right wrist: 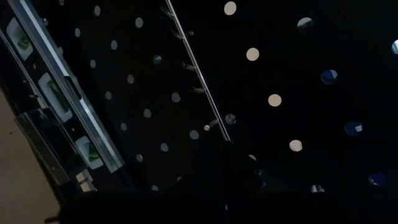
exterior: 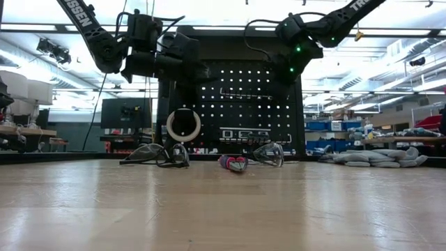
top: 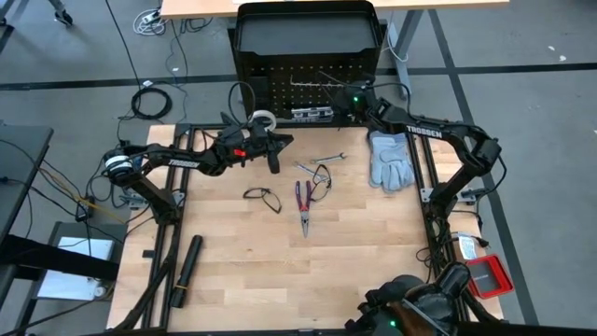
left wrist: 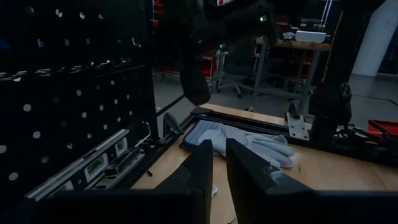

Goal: Hang tools onto peg board
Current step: Assemble the black pegboard

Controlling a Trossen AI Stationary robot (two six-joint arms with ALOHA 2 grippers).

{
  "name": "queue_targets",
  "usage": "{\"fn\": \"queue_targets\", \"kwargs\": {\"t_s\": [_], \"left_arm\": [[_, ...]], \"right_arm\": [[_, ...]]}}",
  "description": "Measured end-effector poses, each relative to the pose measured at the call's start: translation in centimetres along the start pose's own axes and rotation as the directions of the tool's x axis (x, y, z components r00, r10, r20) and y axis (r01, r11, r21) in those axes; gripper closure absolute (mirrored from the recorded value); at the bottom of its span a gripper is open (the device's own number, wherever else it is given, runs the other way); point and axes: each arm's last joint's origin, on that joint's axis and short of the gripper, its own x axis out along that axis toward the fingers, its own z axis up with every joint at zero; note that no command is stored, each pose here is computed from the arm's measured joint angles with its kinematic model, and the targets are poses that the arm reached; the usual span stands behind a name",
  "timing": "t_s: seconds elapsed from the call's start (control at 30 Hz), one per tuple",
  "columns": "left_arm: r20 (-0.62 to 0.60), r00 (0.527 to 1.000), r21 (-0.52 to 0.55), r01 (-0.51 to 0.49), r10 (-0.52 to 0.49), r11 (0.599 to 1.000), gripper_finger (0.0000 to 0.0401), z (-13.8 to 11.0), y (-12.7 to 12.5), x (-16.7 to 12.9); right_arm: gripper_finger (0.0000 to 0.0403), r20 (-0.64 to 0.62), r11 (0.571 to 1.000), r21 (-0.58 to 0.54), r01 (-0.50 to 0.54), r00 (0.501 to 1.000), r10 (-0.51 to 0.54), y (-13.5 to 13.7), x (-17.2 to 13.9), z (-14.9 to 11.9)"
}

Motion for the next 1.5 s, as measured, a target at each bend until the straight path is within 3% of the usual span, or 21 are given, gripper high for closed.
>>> {"fn": "queue_targets", "kwargs": {"t_s": [0.67,0.97,1.5], "left_arm": [[-0.006,0.999,0.004,0.044,-0.044,0.999,0.0353,-0.1,-1.4,0.1],[-0.006,0.999,0.001,0.05,-0.05,0.999,0.0353,-0.2,-1.6,0.1],[-0.006,1.0,0.024,0.027,-0.027,0.999,0.0353,-0.2,-1.5,0.1]], "right_arm": [[0.039,0.047,0.998,0.04,-0.054,0.998,0.052,-0.3,0.1,-0.1],[0.0389,0.11,0.967,0.242,-0.082,0.992,0.057,-1.5,-1.2,0.4],[0.0376,0.138,0.968,0.243,-0.067,0.99,0.034,-2.4,-1.4,0.5]]}}
